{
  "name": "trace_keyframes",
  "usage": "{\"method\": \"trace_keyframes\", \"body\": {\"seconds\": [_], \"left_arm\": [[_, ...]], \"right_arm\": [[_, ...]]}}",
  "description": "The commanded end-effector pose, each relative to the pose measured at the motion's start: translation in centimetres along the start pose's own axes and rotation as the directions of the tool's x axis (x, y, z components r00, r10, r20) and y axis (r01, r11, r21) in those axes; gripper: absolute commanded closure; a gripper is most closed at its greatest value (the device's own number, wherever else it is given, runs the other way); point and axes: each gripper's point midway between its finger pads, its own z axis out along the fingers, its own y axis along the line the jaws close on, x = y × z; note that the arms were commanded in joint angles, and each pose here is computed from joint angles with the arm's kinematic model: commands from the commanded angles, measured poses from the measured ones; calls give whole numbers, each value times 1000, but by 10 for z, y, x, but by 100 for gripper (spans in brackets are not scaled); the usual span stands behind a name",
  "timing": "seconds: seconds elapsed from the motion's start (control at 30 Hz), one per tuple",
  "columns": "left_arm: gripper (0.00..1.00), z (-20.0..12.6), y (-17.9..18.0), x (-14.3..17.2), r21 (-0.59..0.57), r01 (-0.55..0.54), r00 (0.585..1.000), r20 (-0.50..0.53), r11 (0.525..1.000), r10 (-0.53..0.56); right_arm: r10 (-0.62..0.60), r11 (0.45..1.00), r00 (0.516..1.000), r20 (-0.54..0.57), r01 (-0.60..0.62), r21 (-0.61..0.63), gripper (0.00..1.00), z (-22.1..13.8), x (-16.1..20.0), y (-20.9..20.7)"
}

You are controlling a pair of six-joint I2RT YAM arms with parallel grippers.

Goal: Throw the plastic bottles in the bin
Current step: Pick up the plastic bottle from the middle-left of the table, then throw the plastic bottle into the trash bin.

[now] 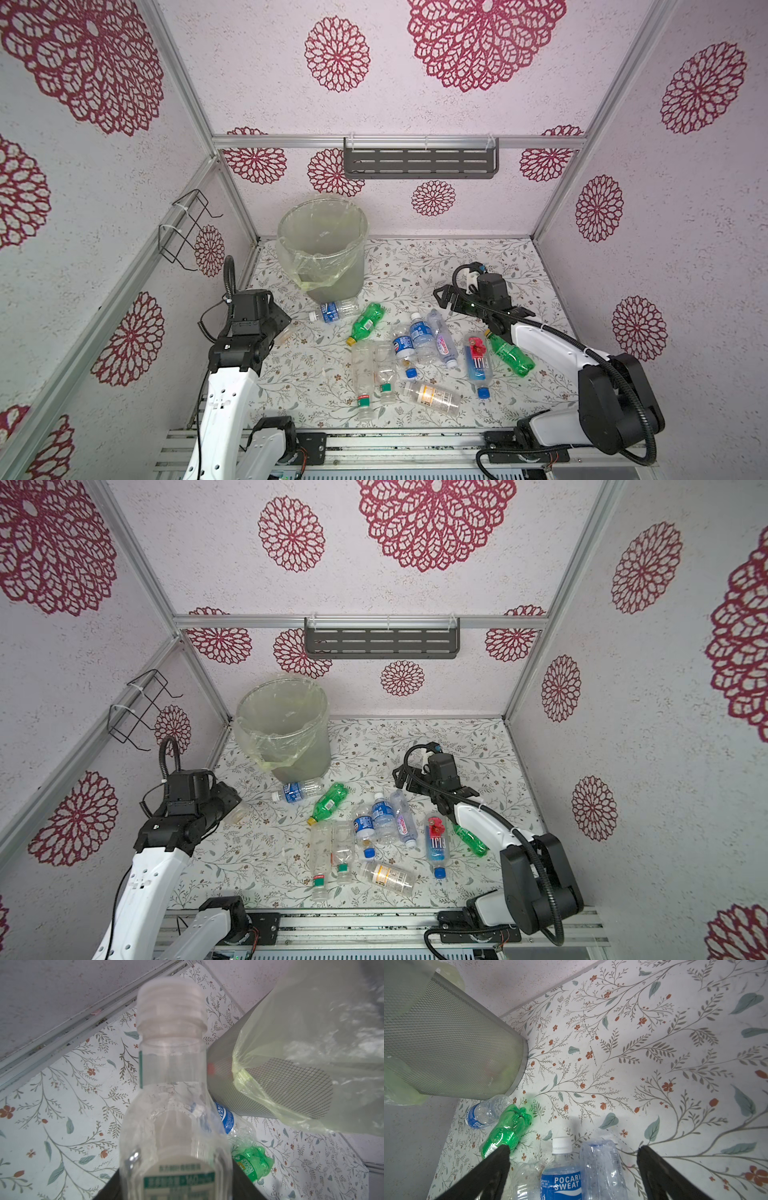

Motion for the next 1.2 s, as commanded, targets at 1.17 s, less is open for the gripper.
{"method": "trace_keyframes", "body": {"seconds": [1.17], "left_arm": [[45,-40,-144,-152,450,-17,976,200,893,-82]], "right_arm": [[22,1000,998,57,-22,-3,1,-13,-13,5]]}}
